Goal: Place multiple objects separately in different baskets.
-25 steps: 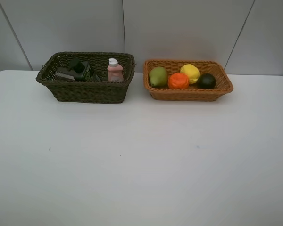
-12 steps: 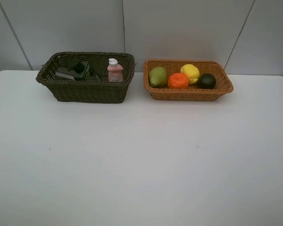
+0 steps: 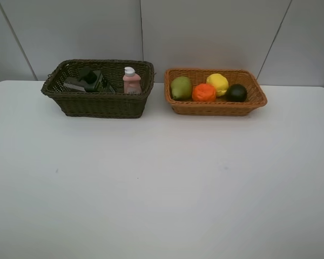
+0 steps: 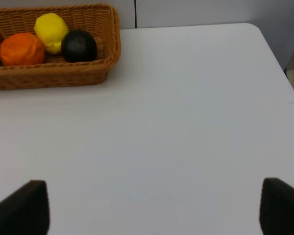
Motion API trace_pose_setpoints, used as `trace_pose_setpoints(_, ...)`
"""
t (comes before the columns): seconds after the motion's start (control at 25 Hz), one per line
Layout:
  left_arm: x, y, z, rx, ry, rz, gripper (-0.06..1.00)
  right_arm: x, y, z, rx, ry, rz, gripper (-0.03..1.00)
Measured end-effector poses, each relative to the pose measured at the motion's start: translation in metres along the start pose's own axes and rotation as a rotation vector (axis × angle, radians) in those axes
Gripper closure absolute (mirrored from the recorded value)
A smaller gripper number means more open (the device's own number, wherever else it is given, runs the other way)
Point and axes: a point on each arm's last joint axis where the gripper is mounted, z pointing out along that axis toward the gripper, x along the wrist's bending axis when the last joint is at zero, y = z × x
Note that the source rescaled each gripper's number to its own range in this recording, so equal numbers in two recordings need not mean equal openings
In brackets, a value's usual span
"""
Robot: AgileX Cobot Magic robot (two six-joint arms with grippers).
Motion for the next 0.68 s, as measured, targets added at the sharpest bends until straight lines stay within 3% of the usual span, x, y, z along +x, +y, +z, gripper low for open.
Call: trace_pose_setpoints(0.68,0.0,0.0001,0.0,-0.001,0.0,0.0,0.02,0.0,0.0,0.0,0.0,0.0,0.0,0.09)
